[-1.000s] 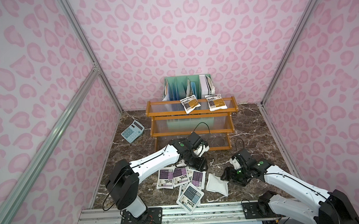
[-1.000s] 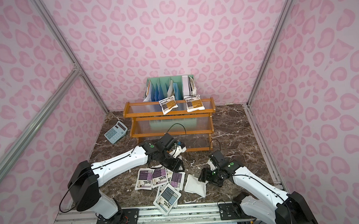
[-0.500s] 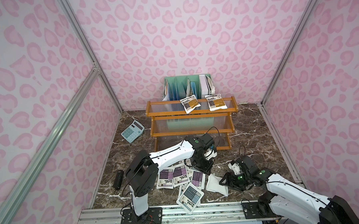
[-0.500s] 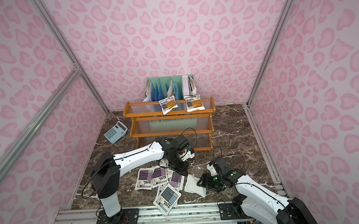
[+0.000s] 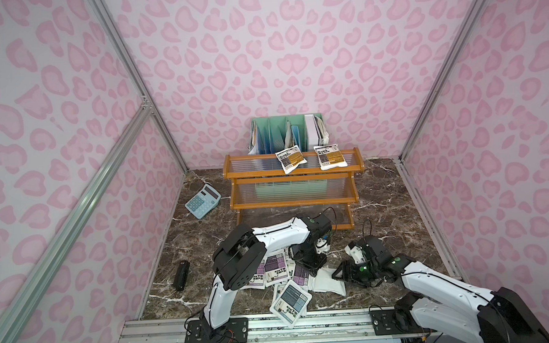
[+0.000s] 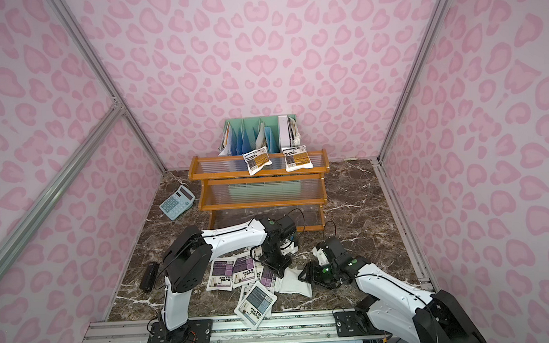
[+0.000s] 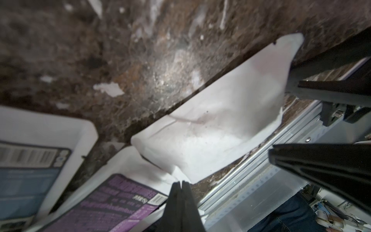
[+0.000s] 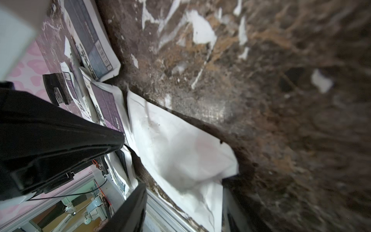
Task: Place the bagged coffee beans on the shelf by color
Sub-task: Pick up the bagged coffee beans at the center of the board.
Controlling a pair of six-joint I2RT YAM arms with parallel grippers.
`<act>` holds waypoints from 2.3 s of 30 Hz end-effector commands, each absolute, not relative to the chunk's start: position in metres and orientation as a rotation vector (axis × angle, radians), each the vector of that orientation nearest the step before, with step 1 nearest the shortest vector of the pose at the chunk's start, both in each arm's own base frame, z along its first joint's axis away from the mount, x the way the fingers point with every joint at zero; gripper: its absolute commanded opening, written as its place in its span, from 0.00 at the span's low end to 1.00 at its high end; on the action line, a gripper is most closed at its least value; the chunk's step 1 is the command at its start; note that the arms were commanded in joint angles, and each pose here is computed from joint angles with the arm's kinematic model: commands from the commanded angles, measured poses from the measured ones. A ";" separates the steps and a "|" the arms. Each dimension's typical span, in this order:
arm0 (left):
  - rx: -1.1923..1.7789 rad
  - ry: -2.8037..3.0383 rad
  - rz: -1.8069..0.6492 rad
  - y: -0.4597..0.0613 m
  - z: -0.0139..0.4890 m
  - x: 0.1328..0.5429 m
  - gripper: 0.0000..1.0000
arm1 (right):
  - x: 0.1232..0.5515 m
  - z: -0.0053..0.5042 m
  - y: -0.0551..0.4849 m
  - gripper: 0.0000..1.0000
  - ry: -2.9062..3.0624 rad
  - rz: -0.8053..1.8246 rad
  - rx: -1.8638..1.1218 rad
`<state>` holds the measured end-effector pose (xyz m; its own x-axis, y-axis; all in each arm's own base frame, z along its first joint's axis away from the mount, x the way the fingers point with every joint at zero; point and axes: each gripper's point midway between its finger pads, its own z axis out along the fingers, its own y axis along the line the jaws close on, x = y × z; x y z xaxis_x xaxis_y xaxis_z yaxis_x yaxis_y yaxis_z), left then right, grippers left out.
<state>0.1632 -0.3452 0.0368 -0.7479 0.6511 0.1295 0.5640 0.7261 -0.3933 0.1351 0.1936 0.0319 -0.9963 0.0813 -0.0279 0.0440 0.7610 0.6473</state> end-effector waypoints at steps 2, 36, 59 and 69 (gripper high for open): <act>-0.999 -2.626 0.420 -0.337 0.029 0.160 0.00 | 0.143 0.026 0.190 0.59 2.885 0.986 0.082; 0.013 -2.693 1.457 -0.313 0.193 0.268 0.44 | 0.251 0.203 0.230 0.00 2.022 -0.086 -0.555; 0.327 -2.599 1.507 -0.307 0.180 0.284 0.62 | 0.234 0.217 0.285 0.00 1.572 -0.203 -0.804; 0.405 -2.606 1.511 -0.299 0.175 0.295 0.64 | 0.223 0.211 0.301 0.00 1.574 -0.133 -0.845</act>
<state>0.2842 -0.2955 0.1745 -0.9584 -0.1580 0.2378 -0.2852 0.4888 -0.8245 0.2283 0.2873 0.2063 0.0304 -0.6148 -0.7881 -0.3933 0.7175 -0.5749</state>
